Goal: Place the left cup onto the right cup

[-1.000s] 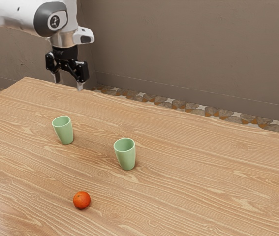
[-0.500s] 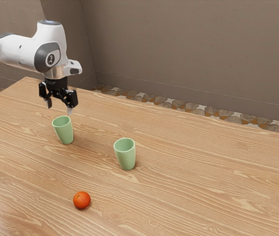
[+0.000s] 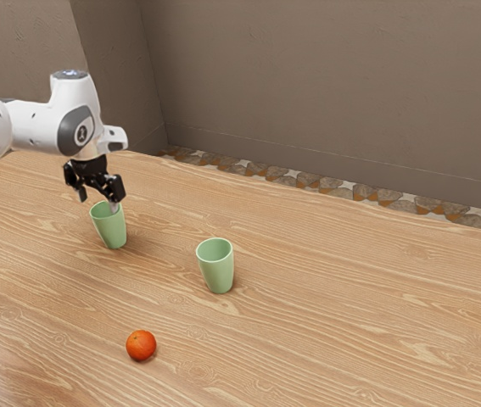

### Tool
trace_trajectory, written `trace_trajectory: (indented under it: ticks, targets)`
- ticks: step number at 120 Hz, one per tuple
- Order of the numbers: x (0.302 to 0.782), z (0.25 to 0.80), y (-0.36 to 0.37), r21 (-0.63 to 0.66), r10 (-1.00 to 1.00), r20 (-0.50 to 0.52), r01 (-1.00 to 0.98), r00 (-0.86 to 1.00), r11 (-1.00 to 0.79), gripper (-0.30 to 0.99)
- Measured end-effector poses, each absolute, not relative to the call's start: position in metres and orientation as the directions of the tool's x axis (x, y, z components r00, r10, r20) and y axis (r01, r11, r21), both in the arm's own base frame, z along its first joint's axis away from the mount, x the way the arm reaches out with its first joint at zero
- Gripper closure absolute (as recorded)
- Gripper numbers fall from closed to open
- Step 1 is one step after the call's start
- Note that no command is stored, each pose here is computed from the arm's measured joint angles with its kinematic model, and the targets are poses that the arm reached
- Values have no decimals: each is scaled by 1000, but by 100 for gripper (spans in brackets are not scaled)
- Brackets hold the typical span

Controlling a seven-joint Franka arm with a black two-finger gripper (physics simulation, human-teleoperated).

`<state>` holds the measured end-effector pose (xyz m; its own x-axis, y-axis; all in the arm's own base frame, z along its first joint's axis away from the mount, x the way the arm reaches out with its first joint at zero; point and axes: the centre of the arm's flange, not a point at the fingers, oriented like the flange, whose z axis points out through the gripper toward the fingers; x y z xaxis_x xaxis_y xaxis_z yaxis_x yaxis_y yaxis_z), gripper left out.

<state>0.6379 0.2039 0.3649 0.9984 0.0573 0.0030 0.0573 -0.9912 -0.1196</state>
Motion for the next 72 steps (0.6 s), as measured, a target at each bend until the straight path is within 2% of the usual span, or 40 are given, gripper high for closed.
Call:
trace_trajectory:
  ticks: [72]
  targets:
    - [668,326,187,-100,-79,18,-77,997,-992,0]
